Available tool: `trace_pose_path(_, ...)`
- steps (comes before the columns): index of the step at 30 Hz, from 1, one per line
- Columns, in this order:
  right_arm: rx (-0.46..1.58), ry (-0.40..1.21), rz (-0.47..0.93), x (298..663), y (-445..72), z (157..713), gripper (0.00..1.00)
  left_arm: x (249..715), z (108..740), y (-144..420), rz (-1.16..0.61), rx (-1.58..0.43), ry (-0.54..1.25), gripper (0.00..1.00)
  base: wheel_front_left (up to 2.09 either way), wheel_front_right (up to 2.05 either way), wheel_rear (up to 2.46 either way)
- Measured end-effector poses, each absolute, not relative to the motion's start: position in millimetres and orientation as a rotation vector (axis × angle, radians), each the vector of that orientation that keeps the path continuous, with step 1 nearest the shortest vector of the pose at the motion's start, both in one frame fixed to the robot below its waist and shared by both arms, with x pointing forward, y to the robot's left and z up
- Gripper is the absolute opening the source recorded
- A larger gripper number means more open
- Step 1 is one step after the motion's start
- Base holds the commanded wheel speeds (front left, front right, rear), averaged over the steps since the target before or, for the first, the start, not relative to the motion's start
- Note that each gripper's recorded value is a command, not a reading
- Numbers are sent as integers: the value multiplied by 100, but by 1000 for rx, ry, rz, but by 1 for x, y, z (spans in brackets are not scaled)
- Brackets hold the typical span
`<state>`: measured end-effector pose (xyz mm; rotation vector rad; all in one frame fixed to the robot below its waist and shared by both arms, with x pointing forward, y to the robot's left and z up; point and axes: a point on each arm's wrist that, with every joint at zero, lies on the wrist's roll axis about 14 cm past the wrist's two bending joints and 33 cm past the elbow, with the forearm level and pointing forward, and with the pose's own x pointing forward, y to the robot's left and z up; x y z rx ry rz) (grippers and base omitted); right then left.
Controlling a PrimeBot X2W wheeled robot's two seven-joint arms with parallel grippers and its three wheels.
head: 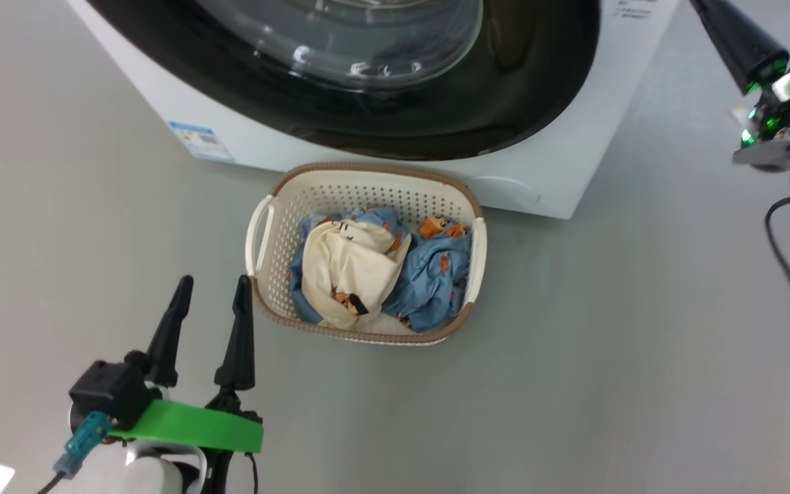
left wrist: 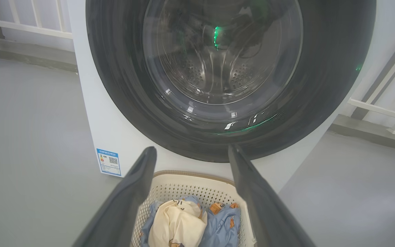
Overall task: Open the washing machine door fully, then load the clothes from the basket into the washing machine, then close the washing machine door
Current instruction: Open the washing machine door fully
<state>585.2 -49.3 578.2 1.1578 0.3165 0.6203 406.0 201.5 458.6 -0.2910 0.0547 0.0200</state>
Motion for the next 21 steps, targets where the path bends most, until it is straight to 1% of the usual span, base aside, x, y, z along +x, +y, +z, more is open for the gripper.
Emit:
trace_pose_path(10,1159,434,729,609,-25,569,0,410,445,211,55,-296,88,100,0,0,0)
trace_pose_path(16,1160,503,757,622,-11,553,0,420,441,213,67,-306,93,100,0,0,0)
trace_pose_path(21,1159,526,777,633,0,546,0,425,435,213,68,-303,107,100,0,0,0)
